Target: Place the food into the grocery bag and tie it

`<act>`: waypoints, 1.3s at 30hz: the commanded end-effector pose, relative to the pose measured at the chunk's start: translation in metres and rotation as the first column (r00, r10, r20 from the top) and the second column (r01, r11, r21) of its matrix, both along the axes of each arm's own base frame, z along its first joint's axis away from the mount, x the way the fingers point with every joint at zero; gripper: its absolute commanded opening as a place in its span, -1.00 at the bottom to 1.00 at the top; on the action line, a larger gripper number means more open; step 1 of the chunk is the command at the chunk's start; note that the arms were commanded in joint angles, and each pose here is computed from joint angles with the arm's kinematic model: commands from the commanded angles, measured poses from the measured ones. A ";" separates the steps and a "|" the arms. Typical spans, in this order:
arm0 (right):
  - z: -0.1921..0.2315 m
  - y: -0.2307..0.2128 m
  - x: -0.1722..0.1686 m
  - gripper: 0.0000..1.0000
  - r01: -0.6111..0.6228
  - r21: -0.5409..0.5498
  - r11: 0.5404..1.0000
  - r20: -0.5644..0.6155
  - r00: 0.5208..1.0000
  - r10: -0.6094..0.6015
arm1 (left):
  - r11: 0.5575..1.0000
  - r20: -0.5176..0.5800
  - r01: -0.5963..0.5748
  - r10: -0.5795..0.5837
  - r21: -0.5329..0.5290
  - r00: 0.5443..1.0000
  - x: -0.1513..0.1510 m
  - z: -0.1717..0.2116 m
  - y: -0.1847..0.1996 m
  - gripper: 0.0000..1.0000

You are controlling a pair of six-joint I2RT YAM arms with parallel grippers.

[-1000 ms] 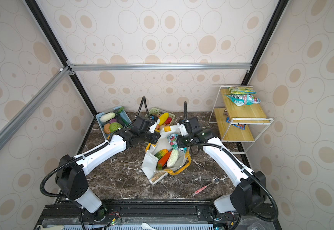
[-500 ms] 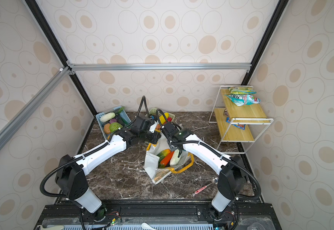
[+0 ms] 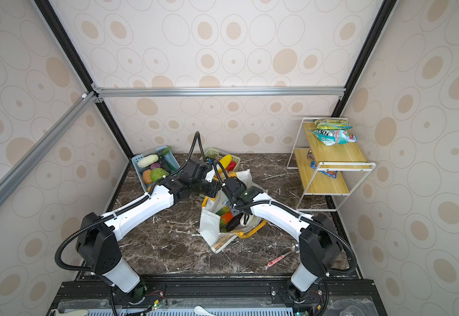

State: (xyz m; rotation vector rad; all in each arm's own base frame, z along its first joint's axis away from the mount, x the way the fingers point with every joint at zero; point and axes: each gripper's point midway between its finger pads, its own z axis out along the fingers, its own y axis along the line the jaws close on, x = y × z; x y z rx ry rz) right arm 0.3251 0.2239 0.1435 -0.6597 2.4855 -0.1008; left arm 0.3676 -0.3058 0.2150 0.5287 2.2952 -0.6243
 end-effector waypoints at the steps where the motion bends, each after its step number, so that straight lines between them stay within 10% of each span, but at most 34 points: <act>1: 0.038 0.013 -0.005 0.18 -0.028 0.152 0.988 0.017 1.000 0.026 | 0.999 0.034 -0.008 0.009 -0.031 0.999 0.002 0.019 0.000 -1.00; 11: 0.102 -0.021 0.025 0.27 0.170 0.426 0.889 -0.042 0.985 -0.168 | 0.999 0.045 -0.020 0.022 -0.026 0.999 0.006 0.023 0.002 -1.00; 28: 0.127 -0.133 -0.024 0.35 0.481 0.162 0.861 -0.059 0.876 -0.478 | 1.000 0.038 -0.013 0.014 -0.013 0.999 0.009 0.022 -0.001 -1.00; 39: 0.063 -0.106 -0.028 0.21 0.505 0.237 0.830 -0.231 0.859 -0.457 | 1.000 0.035 0.007 -0.007 -0.013 0.999 0.007 0.021 -0.007 -1.00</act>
